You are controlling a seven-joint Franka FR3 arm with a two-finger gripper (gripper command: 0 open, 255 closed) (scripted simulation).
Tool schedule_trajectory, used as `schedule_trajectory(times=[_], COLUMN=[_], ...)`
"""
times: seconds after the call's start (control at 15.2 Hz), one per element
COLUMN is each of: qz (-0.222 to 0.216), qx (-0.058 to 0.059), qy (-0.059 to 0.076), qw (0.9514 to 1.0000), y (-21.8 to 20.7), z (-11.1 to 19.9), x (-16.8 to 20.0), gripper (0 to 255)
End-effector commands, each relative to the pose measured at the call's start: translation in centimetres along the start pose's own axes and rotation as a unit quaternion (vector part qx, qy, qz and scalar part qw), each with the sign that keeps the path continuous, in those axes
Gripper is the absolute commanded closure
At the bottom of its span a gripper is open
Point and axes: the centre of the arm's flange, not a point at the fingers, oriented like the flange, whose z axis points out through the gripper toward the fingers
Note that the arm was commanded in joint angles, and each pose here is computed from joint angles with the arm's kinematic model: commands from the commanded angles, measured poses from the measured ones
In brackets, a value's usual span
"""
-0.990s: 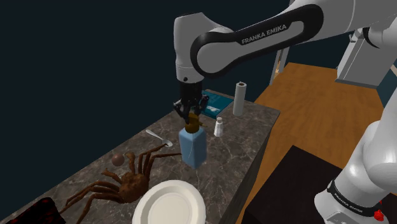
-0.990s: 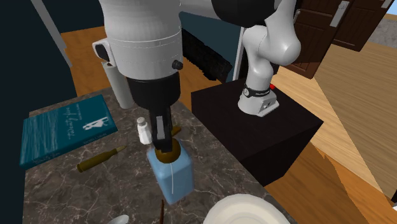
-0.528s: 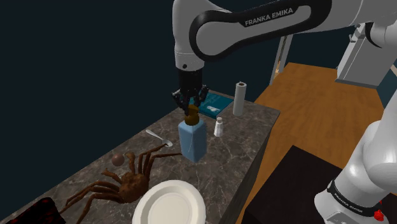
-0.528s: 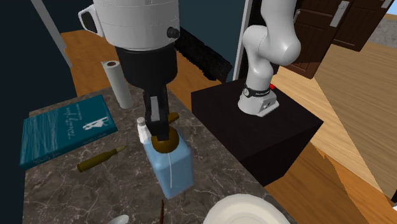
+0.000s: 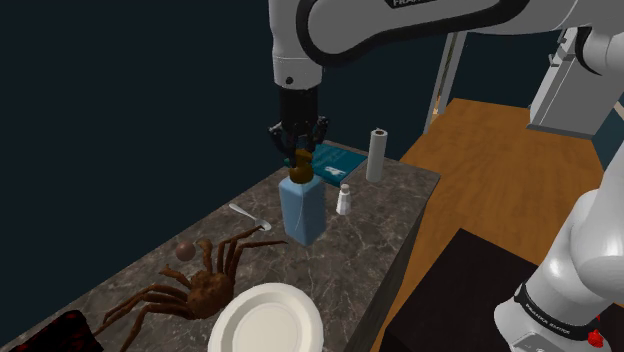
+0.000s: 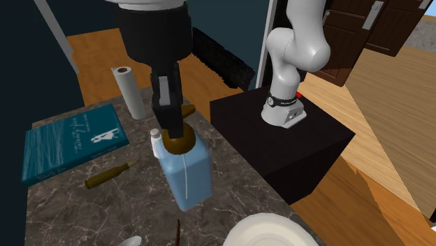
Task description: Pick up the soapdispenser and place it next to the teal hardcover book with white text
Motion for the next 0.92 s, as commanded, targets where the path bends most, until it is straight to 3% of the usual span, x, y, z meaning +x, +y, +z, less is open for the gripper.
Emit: schedule_trajectory(times=[0.0, 0.86], qz=[0.0, 0.0], qx=[0.0, 0.0], qy=[0.0, 0.0], qw=[1.0, 1.0], y=[-0.1, 13.2], z=[-1.1, -9.1], x=[0.0, 3.6], gripper=[255, 255])
